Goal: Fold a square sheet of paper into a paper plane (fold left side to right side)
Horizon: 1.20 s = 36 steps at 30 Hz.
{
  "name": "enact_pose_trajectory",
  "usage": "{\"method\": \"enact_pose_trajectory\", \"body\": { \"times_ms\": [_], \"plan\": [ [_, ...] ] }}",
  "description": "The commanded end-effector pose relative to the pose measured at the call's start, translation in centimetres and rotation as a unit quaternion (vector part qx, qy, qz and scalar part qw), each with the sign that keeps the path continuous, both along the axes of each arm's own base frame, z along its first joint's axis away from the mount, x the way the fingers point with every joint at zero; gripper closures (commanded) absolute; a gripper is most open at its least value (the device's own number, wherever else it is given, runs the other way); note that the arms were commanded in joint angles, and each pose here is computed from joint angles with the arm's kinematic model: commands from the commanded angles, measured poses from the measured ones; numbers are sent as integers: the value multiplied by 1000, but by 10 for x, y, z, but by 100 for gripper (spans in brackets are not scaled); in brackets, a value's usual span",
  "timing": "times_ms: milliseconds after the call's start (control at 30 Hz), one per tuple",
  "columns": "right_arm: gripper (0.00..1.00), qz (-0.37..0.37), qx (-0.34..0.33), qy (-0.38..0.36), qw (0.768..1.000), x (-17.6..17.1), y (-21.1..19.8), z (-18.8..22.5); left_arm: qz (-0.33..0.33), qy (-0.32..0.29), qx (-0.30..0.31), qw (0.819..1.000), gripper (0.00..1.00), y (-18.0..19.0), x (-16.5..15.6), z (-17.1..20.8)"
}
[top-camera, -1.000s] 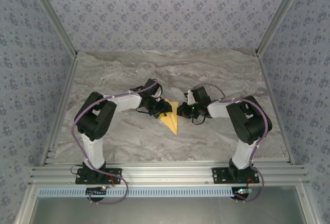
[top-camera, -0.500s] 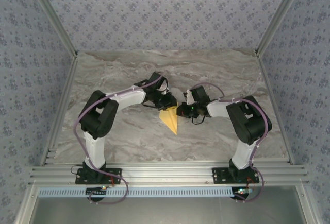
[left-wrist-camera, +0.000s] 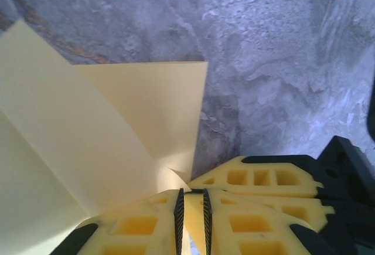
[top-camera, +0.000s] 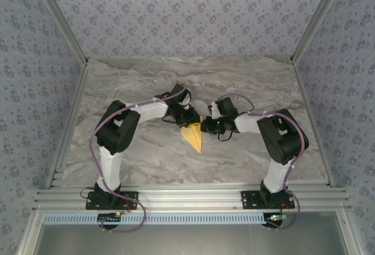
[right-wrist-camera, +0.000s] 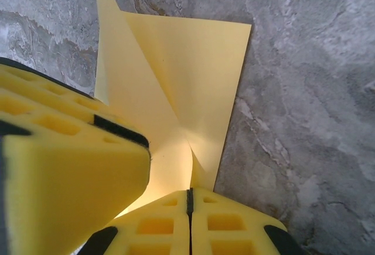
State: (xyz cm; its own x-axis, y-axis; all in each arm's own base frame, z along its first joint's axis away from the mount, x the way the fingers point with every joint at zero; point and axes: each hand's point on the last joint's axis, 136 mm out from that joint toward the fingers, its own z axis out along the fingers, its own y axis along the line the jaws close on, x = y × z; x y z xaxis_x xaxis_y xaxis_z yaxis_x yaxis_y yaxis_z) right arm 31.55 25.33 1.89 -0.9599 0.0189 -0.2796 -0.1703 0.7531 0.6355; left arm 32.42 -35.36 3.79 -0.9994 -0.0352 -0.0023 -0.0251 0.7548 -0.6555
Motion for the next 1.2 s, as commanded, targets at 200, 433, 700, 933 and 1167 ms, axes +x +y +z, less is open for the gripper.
{"method": "enact_pose_trajectory", "body": {
  "times_ms": [200, 433, 700, 933, 1167],
  "plan": [
    [93, -4, -61, 38, 997, -16, -16, -30, 4, 25, 37, 999, 82, 19, -14, -32],
    [89, -3, -32, 19, 999, -7, -8, -13, 6, 38, 58, 998, 82, 27, -20, -47],
    [71, -11, 6, -41, 999, 12, -10, 52, 9, 44, 74, 996, 82, 36, -28, -55],
    [73, 59, 55, -20, 997, -39, 11, 73, 9, 41, 71, 997, 82, 35, -28, -53],
    [75, 89, 52, 34, 994, -73, 31, 45, 8, 40, 71, 997, 83, 35, -28, -52]
  ]
}}
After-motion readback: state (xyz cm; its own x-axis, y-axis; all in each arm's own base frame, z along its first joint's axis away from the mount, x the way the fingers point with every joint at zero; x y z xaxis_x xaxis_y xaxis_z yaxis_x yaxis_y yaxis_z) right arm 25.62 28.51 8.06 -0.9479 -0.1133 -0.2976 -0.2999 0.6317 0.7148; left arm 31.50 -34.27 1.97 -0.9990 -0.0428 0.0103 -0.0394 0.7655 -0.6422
